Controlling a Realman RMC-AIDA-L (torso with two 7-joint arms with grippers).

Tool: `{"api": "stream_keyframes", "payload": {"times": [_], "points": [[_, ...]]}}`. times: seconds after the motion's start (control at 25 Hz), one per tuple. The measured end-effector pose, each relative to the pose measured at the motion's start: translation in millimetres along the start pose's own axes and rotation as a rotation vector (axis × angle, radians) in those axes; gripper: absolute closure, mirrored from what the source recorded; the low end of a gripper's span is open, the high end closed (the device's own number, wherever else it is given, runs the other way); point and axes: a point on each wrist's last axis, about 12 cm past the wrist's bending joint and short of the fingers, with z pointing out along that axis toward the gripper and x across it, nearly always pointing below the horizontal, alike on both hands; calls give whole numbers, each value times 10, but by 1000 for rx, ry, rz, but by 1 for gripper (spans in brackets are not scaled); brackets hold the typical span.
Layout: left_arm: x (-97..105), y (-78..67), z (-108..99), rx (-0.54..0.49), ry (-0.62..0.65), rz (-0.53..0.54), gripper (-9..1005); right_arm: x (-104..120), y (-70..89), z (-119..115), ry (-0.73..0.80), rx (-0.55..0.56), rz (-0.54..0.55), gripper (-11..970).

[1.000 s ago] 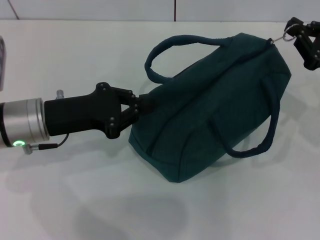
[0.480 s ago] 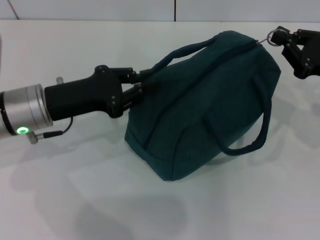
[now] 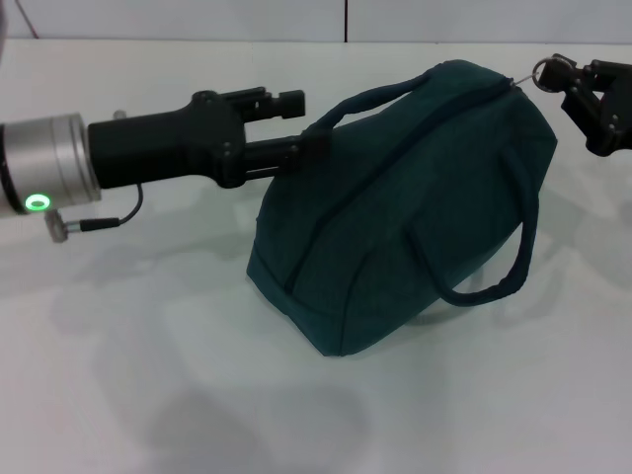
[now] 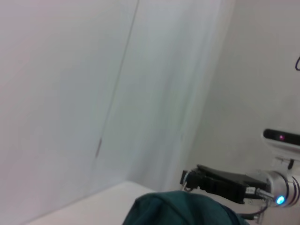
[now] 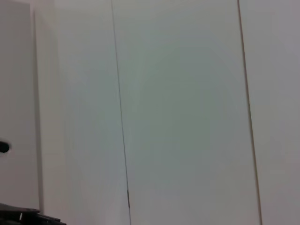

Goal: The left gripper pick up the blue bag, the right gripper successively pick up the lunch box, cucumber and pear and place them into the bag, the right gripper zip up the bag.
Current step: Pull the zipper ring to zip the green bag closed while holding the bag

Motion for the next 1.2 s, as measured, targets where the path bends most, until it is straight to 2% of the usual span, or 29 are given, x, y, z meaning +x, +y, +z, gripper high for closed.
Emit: {"api": "stream_keyframes", "payload": {"times": [0.16, 0.36, 0.6, 0.92, 1.2], "points": [[-171, 28, 122, 31, 76, -62, 321, 4, 3, -12, 0, 1, 2, 951], [-378, 75, 368, 60, 219, -152, 265, 12, 7, -26, 1, 2, 4, 950], [-631, 51, 687, 65, 387, -214, 293, 30, 21, -37, 0, 6, 3, 950], [-711, -20, 794, 79, 456, -159, 330, -1, 52, -62, -33, -15, 11, 949], [-777, -14, 751, 77, 460, -96, 637, -9, -14, -123, -9, -2, 34, 948]]}}
